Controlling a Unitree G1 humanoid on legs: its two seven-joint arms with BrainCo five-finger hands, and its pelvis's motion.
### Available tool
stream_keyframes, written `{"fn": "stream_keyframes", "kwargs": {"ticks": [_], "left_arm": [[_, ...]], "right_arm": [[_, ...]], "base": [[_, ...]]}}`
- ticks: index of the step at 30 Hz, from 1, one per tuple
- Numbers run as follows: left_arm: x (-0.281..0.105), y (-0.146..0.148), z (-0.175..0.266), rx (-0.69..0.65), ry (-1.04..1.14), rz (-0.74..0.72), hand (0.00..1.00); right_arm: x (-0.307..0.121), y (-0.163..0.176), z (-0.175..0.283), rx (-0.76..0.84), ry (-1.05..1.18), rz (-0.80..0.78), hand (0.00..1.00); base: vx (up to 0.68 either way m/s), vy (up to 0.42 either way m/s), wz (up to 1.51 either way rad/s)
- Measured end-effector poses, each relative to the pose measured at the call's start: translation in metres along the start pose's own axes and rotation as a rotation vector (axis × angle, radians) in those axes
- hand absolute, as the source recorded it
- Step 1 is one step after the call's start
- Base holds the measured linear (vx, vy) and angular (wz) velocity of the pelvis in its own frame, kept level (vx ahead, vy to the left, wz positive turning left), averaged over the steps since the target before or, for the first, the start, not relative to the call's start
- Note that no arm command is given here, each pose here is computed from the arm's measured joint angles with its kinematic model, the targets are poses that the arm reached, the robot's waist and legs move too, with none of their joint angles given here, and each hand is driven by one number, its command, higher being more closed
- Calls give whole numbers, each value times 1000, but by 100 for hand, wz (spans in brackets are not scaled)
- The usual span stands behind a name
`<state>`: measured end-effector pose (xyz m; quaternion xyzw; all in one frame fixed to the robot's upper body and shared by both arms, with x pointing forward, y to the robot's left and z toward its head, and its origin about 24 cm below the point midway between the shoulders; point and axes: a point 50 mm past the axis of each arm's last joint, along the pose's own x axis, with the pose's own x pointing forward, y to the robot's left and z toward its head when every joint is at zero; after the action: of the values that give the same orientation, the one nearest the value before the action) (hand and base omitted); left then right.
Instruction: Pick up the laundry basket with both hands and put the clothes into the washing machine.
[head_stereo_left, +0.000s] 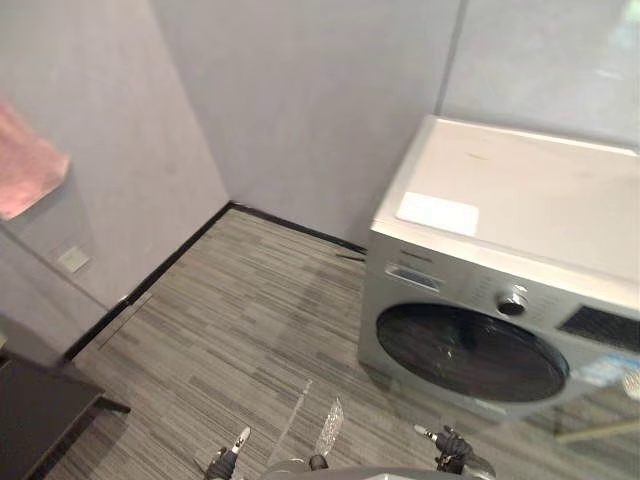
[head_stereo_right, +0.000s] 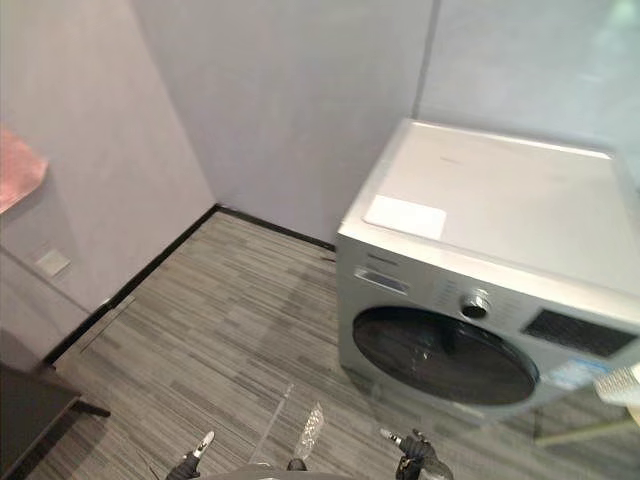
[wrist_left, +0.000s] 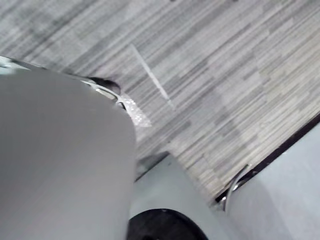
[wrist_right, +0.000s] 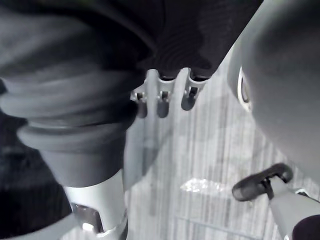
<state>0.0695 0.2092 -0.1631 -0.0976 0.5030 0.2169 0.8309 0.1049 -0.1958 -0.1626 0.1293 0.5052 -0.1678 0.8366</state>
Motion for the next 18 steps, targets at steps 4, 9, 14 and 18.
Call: {"fn": "stream_keyframes", "kwargs": {"ticks": [4,9,14,18], "left_arm": [[3,5,14,76,-35,6,0],[4,2,16,144,-40,3,0],[3,13,12,110,-19,50,0],[2,7,-1,79,25,43,0]], "right_arm": [[0,7,-4,-1,12,18,0],[-2,9,-4,-17,-8,35,0],[0,32,2,9,-19,103,0],[2,35,8,15,-17,107,0]], "base": [[164,-12,157],[101,-175,169],[143,-391,82],[94,-233,28]]}}
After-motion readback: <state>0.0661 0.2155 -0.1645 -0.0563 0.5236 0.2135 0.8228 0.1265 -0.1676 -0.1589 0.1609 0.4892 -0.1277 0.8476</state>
